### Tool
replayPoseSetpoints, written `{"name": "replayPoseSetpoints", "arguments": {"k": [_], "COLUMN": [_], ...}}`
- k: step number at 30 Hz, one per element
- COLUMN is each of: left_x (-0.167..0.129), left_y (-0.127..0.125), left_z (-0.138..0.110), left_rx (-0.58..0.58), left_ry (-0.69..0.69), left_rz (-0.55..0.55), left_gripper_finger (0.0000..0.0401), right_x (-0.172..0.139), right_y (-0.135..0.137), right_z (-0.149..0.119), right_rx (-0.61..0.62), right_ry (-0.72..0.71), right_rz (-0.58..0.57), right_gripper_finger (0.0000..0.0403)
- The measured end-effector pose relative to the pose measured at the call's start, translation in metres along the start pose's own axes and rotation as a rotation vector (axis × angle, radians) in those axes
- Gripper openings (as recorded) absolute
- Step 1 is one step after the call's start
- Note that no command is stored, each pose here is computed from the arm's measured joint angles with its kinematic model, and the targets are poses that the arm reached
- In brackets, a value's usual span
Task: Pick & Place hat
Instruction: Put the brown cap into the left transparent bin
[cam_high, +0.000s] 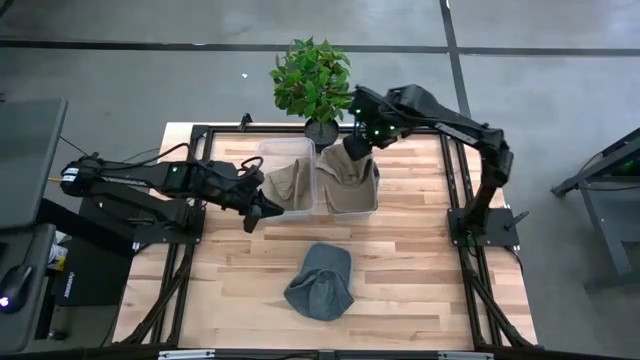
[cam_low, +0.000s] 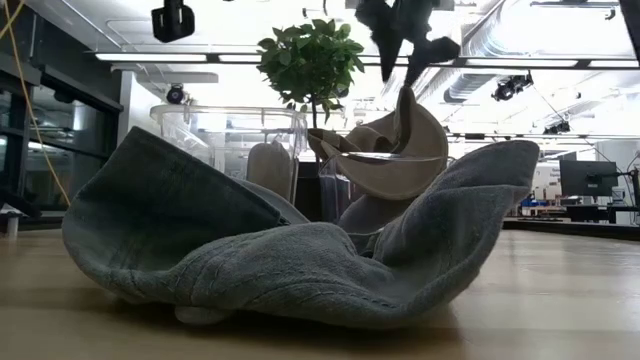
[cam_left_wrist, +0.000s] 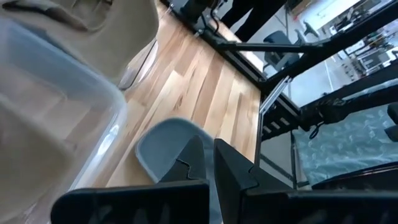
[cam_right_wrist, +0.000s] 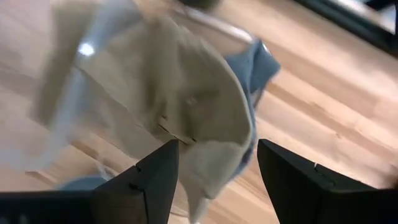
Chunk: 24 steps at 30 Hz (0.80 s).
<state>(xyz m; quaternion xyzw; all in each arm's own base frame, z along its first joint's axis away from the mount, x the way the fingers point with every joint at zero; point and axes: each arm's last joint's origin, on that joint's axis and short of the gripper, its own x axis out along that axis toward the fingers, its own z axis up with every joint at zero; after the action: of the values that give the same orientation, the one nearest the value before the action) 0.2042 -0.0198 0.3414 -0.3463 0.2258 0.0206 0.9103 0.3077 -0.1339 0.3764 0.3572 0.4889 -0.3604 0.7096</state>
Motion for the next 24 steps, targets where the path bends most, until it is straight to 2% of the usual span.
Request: {"name": "replayPoseSetpoints", "arguments": {"k": [5, 12, 24], "left_x": [-0.002, -0.005, -0.005], "left_y": [0.001, 0.001, 0.001], "left_z": [-0.002, -0.001, -0.002], "left_rx": [-0.002, -0.002, -0.002], "left_ry": [0.0, -0.002, 0.0], "left_rz": [0.0, -0.011, -0.012], "left_gripper_finger": [0.0, 0.0, 0.0], "right_x": [0.011, 0.012, 0.043], "right_y": [-0.001, 0.0, 0.003], "right_z": [-0.001, -0.001, -0.011], "right_rx": [0.003, 0.046, 0.07], "right_ry": [0.064, 0.063, 0.126], "right_rz": [-0.067, -0.067, -0.114], "right_gripper_finger": [0.0214, 0.0214, 0.0204]}}
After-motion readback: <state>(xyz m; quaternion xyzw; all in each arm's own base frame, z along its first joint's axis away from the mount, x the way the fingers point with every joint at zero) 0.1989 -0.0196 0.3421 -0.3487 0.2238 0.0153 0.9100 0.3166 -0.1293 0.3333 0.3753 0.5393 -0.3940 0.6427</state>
